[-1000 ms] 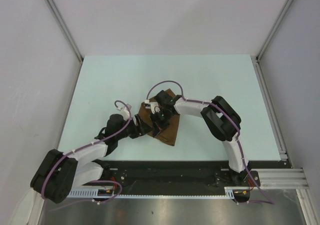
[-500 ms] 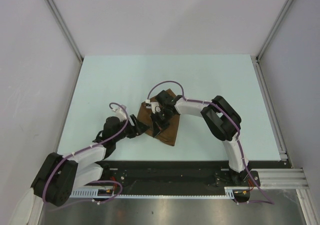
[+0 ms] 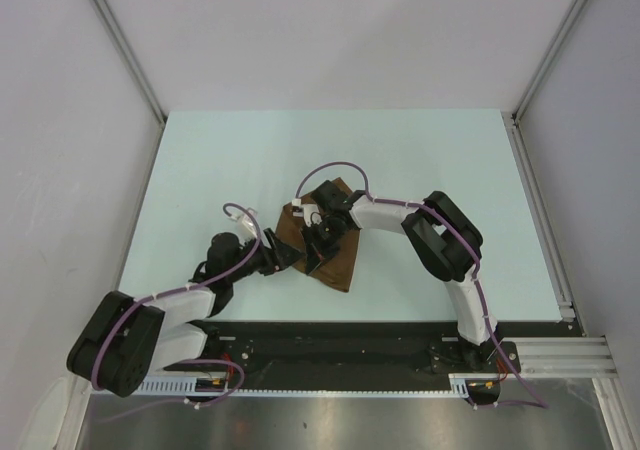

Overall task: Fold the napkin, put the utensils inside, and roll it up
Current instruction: Roll the napkin with the utensil

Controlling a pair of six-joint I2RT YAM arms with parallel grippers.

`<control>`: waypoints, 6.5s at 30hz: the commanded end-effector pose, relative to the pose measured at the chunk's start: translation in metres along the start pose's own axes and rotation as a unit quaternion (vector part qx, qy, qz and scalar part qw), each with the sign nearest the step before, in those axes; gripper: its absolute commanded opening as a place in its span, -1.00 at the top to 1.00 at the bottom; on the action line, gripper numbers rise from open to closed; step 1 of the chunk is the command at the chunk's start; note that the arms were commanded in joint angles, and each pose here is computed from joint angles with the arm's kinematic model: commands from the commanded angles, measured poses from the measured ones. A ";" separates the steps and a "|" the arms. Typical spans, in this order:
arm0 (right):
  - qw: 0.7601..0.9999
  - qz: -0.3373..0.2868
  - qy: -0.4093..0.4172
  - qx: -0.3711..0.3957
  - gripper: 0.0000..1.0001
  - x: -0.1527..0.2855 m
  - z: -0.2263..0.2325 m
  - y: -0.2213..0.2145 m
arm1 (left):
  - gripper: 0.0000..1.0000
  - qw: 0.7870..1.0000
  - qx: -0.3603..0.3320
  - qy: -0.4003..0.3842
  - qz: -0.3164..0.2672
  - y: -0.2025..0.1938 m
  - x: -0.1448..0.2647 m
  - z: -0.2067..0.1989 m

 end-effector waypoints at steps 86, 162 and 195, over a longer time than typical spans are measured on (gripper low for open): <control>0.963 -0.015 -0.212 0.166 1.00 -0.004 0.019 -0.075 | -0.48 0.995 0.001 0.090 -0.044 0.026 -0.004 0.046; 0.972 -0.115 -0.149 0.137 -0.42 0.060 0.040 -0.011 | 1.00 0.975 -0.073 0.206 0.027 0.057 -0.014 0.067; 0.916 -0.047 -0.336 0.212 0.48 0.023 0.045 -0.077 | 1.00 0.971 -0.054 0.229 0.035 0.064 -0.018 0.079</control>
Point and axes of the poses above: each gripper's point midway between its finger pads, its own x axis back along the fingers, its own z axis along the line the jaws close on, y = z × x, the point moved 5 cm from there along x, back along the fingers
